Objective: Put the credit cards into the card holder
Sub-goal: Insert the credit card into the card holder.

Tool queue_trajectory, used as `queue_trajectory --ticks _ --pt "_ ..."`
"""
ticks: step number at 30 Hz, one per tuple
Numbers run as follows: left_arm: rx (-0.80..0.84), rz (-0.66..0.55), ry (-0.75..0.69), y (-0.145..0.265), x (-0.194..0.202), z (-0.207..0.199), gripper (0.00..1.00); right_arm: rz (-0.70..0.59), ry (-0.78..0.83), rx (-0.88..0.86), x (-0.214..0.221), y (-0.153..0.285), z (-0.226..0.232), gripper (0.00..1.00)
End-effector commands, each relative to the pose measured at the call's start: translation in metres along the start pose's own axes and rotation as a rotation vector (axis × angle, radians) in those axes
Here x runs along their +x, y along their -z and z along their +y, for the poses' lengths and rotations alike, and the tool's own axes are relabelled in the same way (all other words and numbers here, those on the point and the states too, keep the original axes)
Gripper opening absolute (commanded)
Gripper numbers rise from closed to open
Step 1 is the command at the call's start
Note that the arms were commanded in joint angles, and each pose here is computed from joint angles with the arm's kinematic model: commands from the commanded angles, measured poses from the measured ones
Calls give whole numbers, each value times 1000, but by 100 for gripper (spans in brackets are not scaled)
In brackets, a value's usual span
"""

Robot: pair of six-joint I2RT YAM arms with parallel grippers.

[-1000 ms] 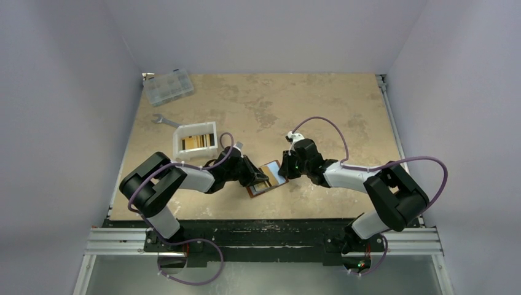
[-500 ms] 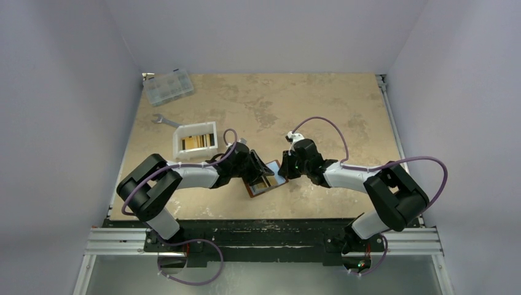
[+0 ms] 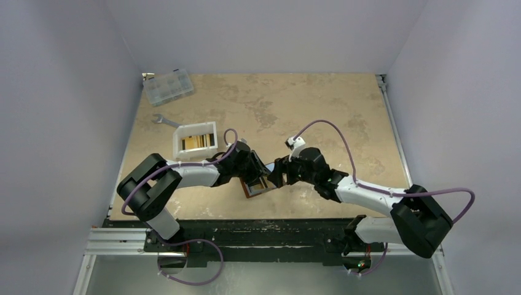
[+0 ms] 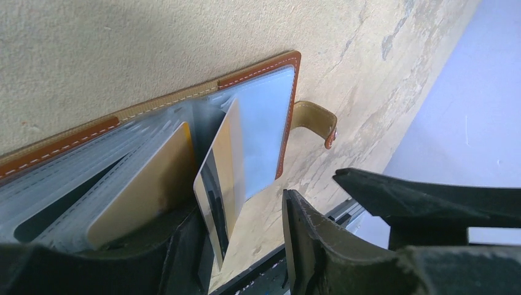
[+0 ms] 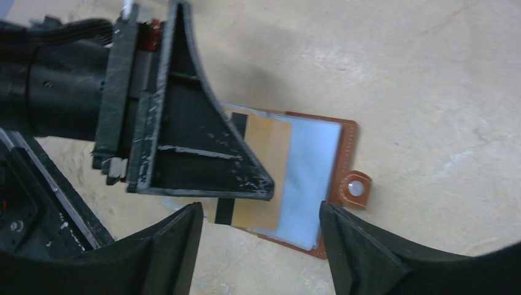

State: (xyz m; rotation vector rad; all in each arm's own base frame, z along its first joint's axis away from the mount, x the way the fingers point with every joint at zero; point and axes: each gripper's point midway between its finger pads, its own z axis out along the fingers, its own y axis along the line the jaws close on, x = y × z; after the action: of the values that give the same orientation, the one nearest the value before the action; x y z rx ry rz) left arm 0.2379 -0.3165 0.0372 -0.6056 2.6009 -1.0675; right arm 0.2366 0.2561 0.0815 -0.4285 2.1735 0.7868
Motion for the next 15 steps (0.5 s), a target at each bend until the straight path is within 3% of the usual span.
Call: queue_trajectory --ticks 1,3,6,15 --pt "-113 6 -8 0 6 37 45 -30 65 -17 7 -3 17 83" --pt "-111 9 -11 0 7 37 45 -33 73 -16 12 -4 25 92" --pt "-109 16 -7 -1 8 40 45 -40 79 5 15 -5 30 99" --pt "-105 22 -9 0 9 41 45 -6 82 94 26 -22 19 99"
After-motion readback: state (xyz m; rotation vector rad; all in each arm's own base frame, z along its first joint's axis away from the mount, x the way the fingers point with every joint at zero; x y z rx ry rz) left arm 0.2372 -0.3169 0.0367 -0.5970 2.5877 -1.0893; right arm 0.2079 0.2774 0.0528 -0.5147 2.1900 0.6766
